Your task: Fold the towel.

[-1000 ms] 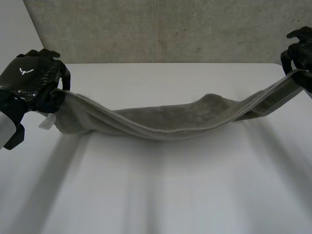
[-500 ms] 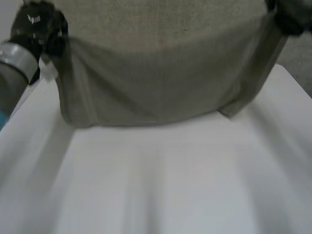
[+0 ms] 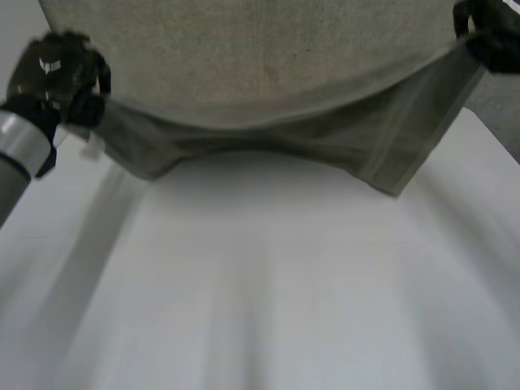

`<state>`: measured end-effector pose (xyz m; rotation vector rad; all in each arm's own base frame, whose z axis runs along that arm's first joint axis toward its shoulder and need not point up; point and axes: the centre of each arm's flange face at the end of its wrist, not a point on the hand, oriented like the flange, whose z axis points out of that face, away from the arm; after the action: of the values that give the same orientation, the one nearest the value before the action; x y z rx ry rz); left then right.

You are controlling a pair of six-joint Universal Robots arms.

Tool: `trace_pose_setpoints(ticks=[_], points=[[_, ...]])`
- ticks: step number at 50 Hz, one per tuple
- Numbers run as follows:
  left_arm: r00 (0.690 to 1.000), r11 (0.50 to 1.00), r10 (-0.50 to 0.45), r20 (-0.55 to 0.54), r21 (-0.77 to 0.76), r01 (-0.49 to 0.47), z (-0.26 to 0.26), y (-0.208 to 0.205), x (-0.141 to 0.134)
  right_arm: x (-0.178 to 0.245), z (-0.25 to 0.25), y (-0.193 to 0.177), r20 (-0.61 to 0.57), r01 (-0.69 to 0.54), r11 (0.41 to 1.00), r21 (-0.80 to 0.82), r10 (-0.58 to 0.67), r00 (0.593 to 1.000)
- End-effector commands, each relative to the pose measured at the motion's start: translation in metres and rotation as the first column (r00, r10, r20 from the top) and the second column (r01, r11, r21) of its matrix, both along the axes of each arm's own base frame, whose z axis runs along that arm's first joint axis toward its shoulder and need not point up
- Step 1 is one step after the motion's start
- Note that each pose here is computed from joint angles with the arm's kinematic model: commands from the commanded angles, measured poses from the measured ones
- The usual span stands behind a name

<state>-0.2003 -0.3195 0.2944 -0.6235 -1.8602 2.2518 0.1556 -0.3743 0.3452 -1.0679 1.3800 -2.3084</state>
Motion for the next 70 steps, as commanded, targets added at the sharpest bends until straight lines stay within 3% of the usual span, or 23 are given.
trace_pose_setpoints(ticks=[1,17,30,39,53,70], points=[[0.999,0.989,-0.043,0.018,0.144,0.04,-0.043,0.024,0.01,-0.03,-0.056,0.005,-0.052,-0.012,0.989,0.146,0.02,0.998],[0.999,0.993,-0.041,0.009,0.11,0.04,-0.01,0.069,0.016,-0.038,-0.052,0.059,-0.058,-0.006,0.969,0.247,0.021,0.998],[0.998,0.986,-0.044,-0.045,0.16,0.05,0.013,0.092,0.018,-0.027,-0.015,0.099,0.044,0.022,0.932,0.363,-0.041,0.998],[0.998,0.982,-0.038,-0.049,0.185,0.046,0.011,0.093,0.019,-0.031,-0.018,0.099,0.064,0.086,0.92,0.381,-0.119,0.991],[0.999,0.942,-0.001,-0.037,0.334,0.013,-0.017,0.08,0.025,-0.017,-0.053,0.084,0.067,0.076,0.84,0.538,-0.133,0.989],[1.0,0.835,0.018,-0.018,0.55,-0.005,-0.089,0.013,0.024,0.022,-0.121,0.047,-0.189,0.189,0.8,0.57,-0.097,0.977]])
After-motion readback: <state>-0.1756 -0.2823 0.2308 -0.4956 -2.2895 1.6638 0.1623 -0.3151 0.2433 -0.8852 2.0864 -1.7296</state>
